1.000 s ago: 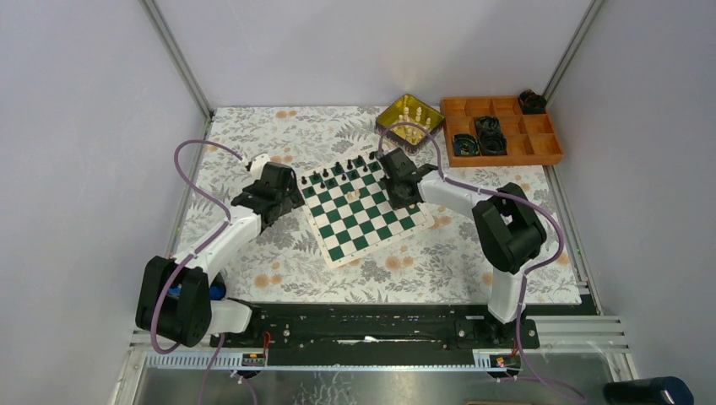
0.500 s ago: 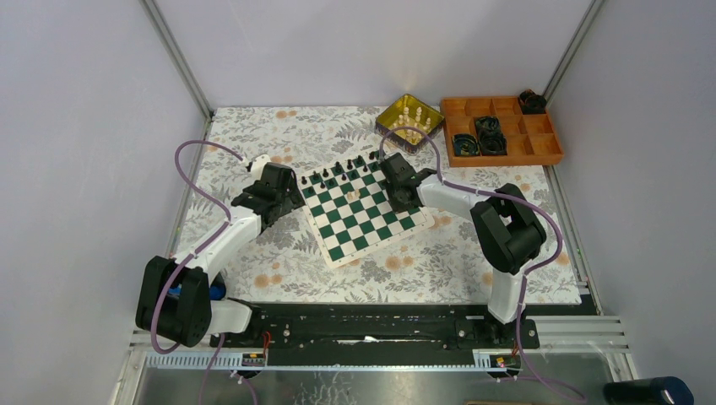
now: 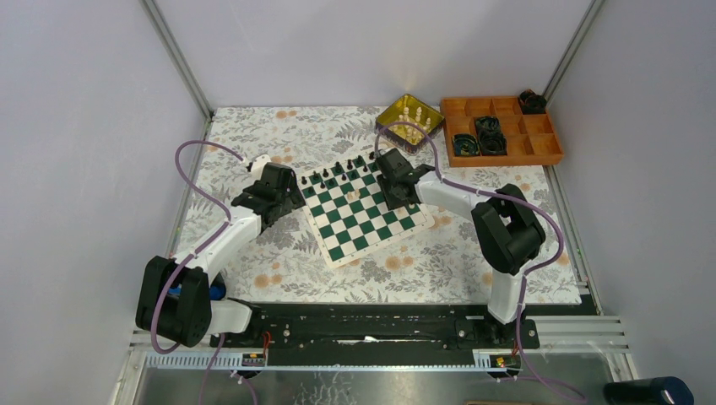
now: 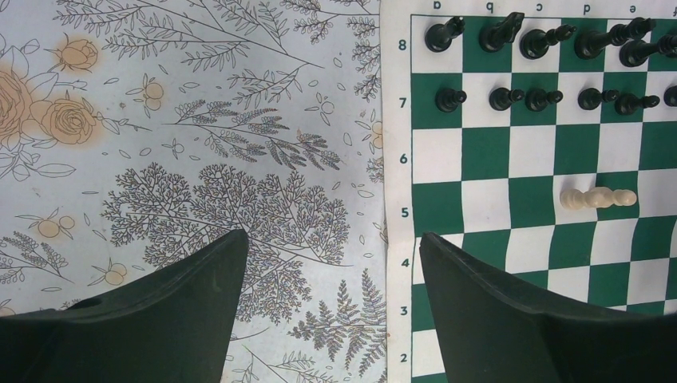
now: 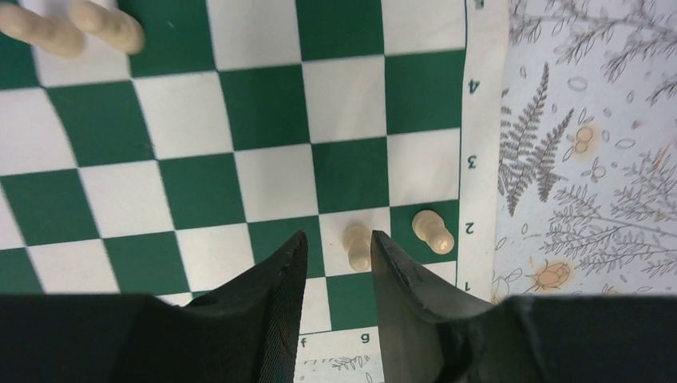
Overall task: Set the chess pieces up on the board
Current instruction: Place the chess piece on the chessboard, then pick up the chess piece from the chessboard.
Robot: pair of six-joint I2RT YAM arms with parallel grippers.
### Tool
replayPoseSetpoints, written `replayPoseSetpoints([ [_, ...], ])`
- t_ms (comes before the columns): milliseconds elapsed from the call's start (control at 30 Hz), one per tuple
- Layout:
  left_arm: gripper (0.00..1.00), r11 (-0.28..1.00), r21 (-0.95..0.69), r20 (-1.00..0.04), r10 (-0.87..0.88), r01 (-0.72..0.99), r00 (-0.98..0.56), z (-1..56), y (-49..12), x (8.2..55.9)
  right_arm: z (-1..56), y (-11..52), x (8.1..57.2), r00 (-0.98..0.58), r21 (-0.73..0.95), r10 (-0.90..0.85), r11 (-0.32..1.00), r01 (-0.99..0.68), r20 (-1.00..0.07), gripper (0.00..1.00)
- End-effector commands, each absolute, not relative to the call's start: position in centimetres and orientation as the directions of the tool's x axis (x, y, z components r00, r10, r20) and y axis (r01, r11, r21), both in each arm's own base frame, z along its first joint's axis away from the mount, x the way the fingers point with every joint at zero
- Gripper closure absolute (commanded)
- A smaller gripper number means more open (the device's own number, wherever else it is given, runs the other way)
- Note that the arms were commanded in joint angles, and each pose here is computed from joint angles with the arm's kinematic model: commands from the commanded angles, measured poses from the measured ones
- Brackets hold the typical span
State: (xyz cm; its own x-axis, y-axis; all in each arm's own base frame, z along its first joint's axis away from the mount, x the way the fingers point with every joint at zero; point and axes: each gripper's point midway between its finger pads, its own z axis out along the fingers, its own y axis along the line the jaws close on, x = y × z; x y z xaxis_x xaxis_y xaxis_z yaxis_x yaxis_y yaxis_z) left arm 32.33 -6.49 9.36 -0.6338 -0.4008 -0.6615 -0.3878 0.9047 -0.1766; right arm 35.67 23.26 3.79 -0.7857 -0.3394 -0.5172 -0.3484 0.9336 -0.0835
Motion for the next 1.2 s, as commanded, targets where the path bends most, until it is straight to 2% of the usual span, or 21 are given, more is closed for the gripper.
replayPoseSetpoints([
  [0,0.13,0.903,-0.195,-0.688,-0.404,-0.383,-0.603,10.4,-6.4,33.1,8.9,25.9,37.6,-0.707,-0.060,-0.338,0.920,-0.387,-0.622,0.58],
  [467,0.13,0.903,-0.190,-0.694,-0.402,-0.386,-0.598,10.8,-6.4,33.6,8.9,32.2,40.0,-0.648,0.030,-0.379,0.849,-0.527,-0.661,0.56],
  [1167,0.13,0.901,-0.183,-0.688,-0.403,-0.393,-0.604,10.2,-6.3,33.5,7.1,35.6,42.1,-0.643,0.079,-0.380,0.821,-0.566,-0.664,0.55],
])
